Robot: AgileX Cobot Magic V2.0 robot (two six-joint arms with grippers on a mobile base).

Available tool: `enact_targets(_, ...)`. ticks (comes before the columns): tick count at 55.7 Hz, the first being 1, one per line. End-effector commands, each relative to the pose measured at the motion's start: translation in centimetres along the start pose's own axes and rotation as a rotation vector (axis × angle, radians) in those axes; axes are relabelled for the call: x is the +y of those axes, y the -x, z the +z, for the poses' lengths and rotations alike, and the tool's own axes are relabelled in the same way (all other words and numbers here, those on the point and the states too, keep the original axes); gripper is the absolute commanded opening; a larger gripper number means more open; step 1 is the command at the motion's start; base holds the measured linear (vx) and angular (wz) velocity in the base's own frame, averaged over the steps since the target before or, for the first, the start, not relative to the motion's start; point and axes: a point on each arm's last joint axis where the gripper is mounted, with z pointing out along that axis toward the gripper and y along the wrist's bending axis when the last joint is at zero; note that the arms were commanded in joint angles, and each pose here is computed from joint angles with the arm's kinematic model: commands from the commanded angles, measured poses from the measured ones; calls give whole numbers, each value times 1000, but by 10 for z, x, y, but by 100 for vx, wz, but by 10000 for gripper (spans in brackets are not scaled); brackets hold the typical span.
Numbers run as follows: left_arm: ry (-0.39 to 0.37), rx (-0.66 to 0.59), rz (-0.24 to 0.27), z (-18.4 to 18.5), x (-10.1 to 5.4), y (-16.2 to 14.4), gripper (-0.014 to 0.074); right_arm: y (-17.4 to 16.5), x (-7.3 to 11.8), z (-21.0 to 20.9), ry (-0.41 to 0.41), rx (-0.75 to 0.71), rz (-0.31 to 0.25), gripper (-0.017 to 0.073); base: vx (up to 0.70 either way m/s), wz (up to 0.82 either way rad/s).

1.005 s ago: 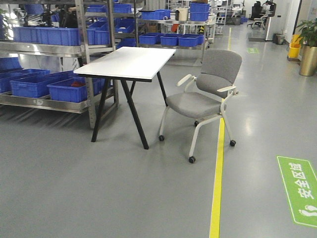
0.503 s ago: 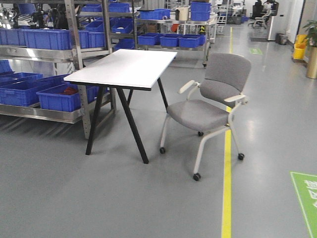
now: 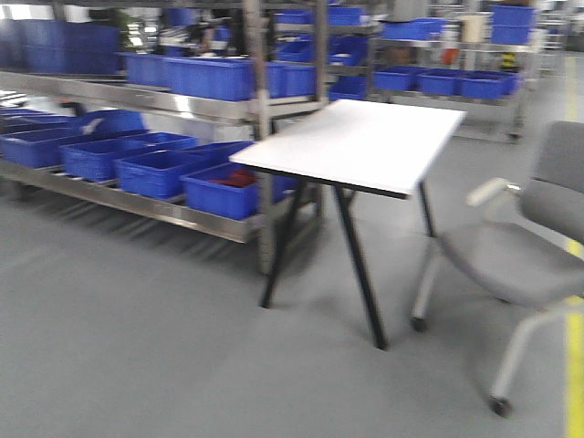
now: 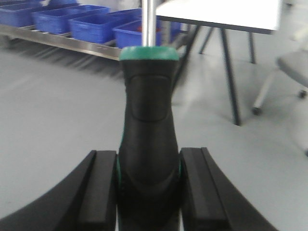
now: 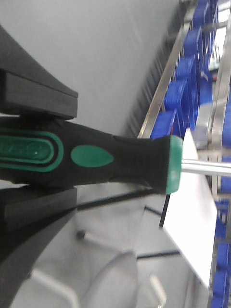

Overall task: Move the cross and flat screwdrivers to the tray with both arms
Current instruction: 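Drive the base to the roller shelf holding both screwdrivers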

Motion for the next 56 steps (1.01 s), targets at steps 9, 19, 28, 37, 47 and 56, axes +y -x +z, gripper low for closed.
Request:
enact_targets(9, 5, -115, -15, -4, 0, 16, -3, 18, 0, -5, -8, -126, -8, -8, 56, 83)
enact_targets(19, 5, -115, -15, -4, 0, 16, -3, 18, 0, -5, -8, -126, -8, -8, 56, 86)
enact_targets(28, 5, -115, -14, -4, 0, 16, -3, 18, 0, -5, -8, -124, -8, -8, 56, 77)
enact_targets(37, 5, -113, -14, -4, 0, 16, -3, 17, 0, -5, -8, -116, -8, -8, 56, 63)
enact_targets(47, 5, -114, -14, -4, 0, 16, -3, 17, 0, -5, -8, -115, -8, -8, 56, 52)
enact_targets(56, 5, -114, -14, -4, 0, 16, -3, 18, 0, -5, -8, -119, -8, -8, 58, 48)
